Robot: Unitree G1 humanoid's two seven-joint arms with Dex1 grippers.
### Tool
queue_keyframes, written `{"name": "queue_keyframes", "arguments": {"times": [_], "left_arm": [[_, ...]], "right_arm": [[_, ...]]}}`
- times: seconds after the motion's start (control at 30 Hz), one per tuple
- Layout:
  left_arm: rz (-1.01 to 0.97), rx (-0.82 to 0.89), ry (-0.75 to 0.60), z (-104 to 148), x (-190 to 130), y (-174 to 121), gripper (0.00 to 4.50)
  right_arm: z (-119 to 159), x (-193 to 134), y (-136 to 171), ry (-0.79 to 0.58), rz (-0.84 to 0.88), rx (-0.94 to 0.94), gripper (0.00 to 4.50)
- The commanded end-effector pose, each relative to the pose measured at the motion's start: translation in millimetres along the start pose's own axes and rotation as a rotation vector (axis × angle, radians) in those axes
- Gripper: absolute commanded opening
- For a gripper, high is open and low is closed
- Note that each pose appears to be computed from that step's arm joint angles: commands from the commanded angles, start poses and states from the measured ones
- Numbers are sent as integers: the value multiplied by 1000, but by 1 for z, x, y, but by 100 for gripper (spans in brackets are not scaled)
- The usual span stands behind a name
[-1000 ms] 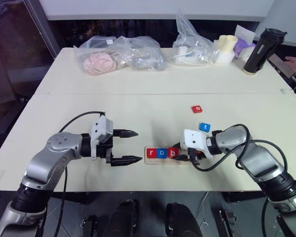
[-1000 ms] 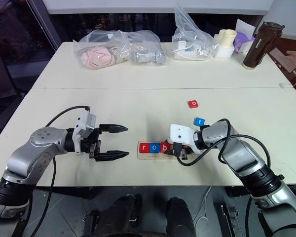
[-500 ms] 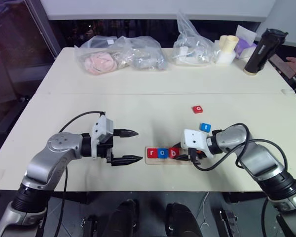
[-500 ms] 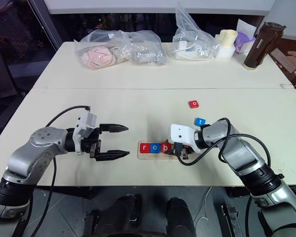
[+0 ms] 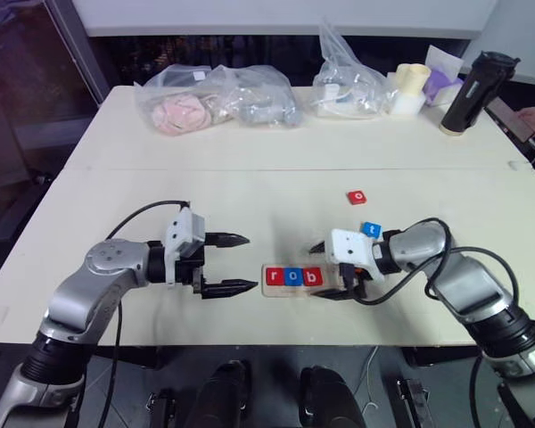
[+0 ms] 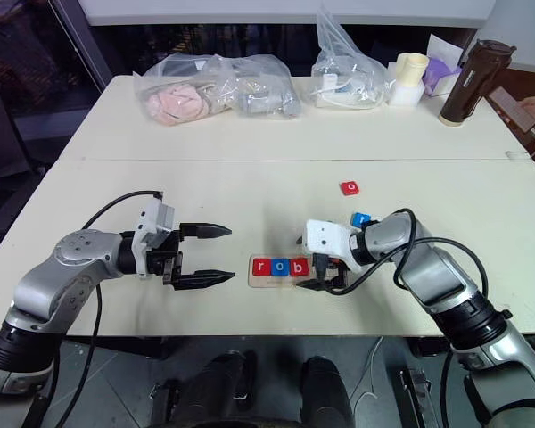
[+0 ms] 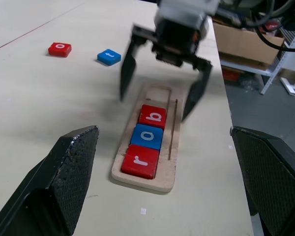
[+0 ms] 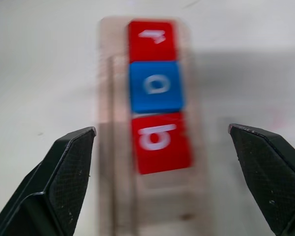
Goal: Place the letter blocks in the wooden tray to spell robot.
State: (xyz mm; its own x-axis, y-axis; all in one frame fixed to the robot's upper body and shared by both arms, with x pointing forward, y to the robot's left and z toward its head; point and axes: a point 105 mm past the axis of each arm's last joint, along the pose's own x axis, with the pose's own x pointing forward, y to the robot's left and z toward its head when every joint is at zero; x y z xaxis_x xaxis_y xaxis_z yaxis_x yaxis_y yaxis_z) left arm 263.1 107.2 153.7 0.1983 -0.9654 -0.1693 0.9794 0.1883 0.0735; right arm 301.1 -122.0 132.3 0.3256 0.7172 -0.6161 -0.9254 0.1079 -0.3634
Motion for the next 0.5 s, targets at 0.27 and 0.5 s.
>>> {"name": "queue_keyframes", "arguments": {"times": [0.27,0.5], "left_arm": [[-16,31,-23,9,2,-1,450],[-22,32,-24,10,2,-1,450]], "right_arm": [[-17,-24,-18,77,-179,-58,449],[-22,-13,-4,76,-150,-63,449]]}}
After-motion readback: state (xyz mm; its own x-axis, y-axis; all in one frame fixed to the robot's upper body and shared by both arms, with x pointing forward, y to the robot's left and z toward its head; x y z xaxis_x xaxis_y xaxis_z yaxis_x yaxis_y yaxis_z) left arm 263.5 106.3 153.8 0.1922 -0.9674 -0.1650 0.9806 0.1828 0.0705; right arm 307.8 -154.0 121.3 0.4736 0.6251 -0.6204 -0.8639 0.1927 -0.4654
